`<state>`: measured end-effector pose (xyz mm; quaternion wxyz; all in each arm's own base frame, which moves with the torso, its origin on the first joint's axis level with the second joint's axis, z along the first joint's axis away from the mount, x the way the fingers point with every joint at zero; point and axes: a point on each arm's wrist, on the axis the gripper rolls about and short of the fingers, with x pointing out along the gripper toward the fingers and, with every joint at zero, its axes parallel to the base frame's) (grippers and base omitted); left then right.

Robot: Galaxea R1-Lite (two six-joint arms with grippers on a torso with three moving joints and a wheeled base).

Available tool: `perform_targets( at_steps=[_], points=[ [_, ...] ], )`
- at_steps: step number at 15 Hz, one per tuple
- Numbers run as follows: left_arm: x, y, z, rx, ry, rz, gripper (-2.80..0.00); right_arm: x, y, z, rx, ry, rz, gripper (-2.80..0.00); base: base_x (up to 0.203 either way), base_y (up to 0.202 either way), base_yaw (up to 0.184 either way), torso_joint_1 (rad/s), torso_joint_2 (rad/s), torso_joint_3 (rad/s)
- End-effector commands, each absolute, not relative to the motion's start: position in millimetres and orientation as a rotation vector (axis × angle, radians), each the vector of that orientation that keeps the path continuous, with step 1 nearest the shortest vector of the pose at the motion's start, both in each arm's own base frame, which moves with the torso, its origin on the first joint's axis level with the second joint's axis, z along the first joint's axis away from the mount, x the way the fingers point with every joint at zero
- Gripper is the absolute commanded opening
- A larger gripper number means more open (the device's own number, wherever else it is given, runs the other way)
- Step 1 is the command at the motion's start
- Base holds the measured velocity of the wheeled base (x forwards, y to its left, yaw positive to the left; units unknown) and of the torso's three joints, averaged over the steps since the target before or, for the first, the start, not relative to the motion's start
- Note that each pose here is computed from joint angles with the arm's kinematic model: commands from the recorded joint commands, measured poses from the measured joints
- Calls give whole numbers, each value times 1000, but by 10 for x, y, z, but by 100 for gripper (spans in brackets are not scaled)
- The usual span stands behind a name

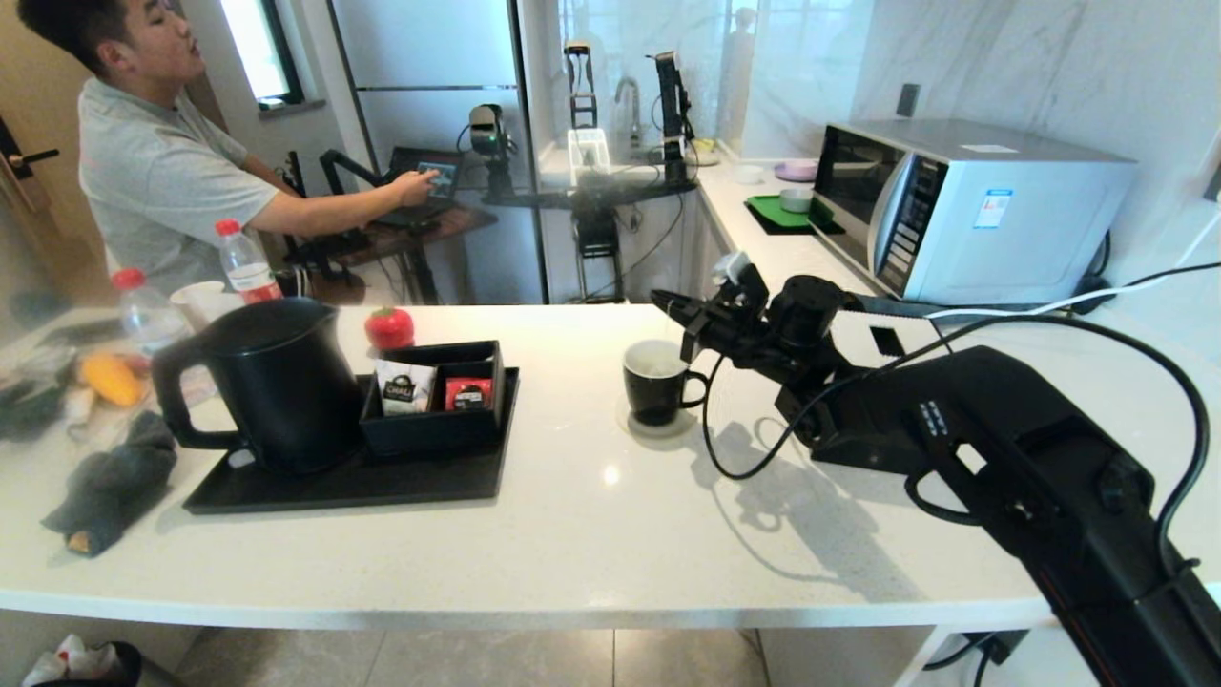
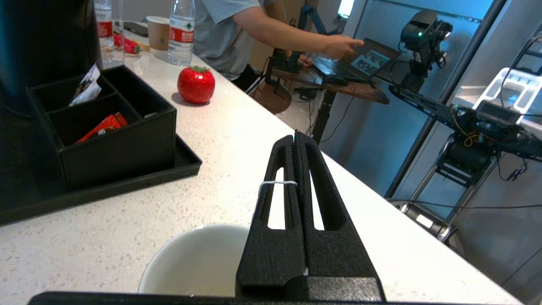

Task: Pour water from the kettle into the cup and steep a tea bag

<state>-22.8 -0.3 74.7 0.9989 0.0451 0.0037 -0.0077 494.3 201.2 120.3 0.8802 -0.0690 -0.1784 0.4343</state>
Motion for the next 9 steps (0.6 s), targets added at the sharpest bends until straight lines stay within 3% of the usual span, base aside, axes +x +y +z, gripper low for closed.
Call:
perform_targets(
  at_steps=[1,5,9],
  points=[
    [-228,-3,747,90,7,-16,-280,4897,1944,1525,-154,-444,892,-280,0,0,0,0,0,0],
    [-228,-3,747,90,7,-16,-280,4738,1875,2120,-164,-554,879,-280,0,0,0,0,0,0],
    [-228,-3,747,90,7,-16,-280,4710,1865,2201,-166,-571,876,-280,0,0,0,0,0,0]
  ],
)
